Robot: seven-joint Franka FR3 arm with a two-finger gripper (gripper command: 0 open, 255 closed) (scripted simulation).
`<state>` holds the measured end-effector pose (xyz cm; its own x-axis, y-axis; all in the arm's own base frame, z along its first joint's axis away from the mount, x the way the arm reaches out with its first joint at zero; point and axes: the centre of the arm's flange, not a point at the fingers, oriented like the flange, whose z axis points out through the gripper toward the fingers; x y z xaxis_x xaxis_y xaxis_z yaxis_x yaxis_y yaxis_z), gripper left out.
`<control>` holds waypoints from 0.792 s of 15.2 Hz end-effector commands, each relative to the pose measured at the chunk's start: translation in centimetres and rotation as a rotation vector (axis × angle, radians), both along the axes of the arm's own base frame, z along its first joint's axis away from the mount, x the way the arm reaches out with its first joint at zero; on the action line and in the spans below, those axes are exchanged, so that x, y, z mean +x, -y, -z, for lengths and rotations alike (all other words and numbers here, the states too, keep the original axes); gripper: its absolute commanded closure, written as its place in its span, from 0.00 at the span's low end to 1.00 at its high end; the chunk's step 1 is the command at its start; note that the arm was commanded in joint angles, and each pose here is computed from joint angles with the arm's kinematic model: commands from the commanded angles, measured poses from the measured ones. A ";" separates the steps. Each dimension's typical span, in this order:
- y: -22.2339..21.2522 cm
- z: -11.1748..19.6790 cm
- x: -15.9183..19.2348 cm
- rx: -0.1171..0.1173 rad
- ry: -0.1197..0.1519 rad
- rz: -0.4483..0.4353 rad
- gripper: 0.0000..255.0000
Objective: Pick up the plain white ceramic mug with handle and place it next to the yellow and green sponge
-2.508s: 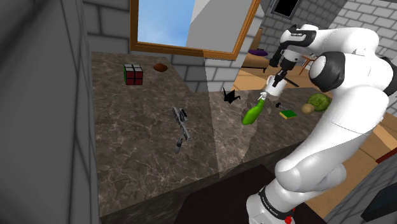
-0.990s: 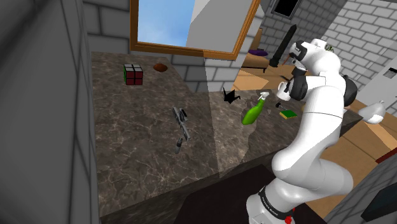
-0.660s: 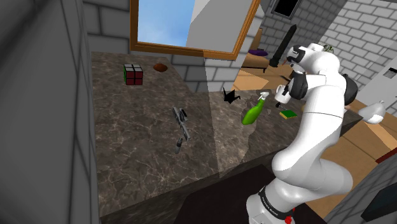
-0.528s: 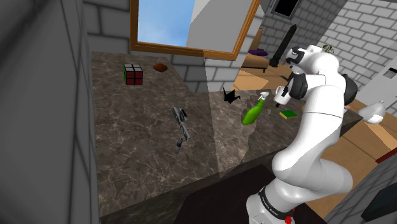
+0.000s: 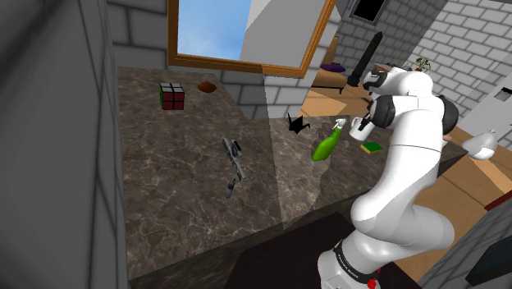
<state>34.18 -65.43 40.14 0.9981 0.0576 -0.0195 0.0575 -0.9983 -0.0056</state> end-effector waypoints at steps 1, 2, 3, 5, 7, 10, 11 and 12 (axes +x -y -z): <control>0.0 1.0 -0.1 -0.001 0.000 0.000 1.00; 0.0 1.6 -0.1 -0.001 0.000 0.000 1.00; 0.0 2.1 -0.1 -0.001 0.000 0.000 1.00; 0.0 3.6 -0.1 -0.001 0.000 0.000 1.00; 0.0 3.6 -0.1 -0.001 0.000 0.000 1.00; 0.0 3.6 -0.1 -0.001 0.000 0.000 1.00; 0.0 3.6 -0.1 -0.001 0.000 0.000 1.00; 0.0 3.6 -0.1 -0.001 0.000 0.000 1.00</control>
<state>34.10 -65.43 36.53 0.9981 0.0577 -0.0194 0.0576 -0.9983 -0.0053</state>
